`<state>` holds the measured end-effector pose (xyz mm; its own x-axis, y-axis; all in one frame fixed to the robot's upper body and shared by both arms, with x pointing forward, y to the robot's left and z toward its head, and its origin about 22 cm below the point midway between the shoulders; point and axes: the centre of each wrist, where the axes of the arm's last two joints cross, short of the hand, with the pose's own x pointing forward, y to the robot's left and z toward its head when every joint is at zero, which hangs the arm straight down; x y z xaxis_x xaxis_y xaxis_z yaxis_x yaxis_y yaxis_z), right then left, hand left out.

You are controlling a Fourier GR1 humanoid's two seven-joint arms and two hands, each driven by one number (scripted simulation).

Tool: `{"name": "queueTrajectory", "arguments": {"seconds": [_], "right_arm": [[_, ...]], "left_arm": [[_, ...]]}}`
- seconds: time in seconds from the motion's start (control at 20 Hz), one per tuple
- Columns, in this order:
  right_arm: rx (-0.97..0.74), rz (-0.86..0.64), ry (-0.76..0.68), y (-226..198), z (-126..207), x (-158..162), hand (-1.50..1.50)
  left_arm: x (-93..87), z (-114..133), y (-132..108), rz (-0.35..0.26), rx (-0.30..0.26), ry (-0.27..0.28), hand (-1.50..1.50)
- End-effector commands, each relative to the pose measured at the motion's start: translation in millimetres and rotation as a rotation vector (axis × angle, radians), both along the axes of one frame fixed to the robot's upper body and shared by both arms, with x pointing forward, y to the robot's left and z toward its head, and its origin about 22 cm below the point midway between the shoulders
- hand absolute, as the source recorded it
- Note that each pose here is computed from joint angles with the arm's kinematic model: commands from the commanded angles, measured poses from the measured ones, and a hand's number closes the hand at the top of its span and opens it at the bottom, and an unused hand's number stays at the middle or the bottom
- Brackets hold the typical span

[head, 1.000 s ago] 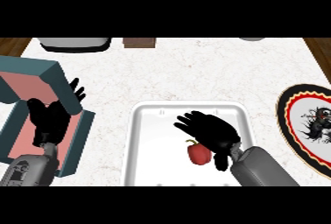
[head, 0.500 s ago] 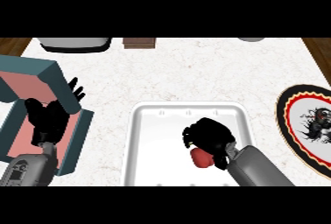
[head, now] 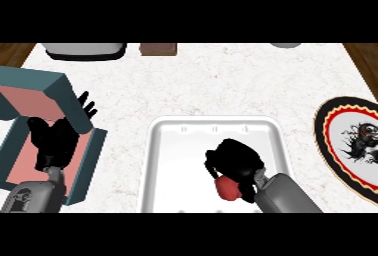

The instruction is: Pick the bell pepper from the tray and place it in the plate

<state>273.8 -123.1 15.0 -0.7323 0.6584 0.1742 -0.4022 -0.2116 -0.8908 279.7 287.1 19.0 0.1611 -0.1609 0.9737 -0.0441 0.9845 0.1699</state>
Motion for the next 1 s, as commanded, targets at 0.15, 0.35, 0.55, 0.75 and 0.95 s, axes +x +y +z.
{"name": "queueTrajectory", "arguments": {"seconds": [0.15, 0.35, 0.55, 0.75, 0.95], "right_arm": [[0.235, -0.496, 0.038, -37.9, -11.5, -20.1, 1.50], [0.329, -0.670, -0.149, -60.2, 0.4, -46.8, 1.50], [0.509, -0.756, -0.432, -68.1, 65.2, -43.0, 1.50], [0.551, -0.876, -0.666, -85.9, 69.6, -57.1, 1.50], [0.592, -1.017, -0.708, -103.4, 83.2, -76.2, 1.50]], "left_arm": [[-6.0, -4.2, 2.5, 0.056, 0.000, 0.015, 0.00], [-2.7, 3.7, 12.8, 0.038, -0.003, -0.005, 0.00], [-6.4, -8.8, 12.7, 0.046, -0.007, 0.018, 0.00], [-1.9, 1.3, 9.5, 0.027, 0.006, 0.009, 0.00], [2.1, -14.1, 9.5, 0.023, -0.003, 0.009, 0.00]]}}
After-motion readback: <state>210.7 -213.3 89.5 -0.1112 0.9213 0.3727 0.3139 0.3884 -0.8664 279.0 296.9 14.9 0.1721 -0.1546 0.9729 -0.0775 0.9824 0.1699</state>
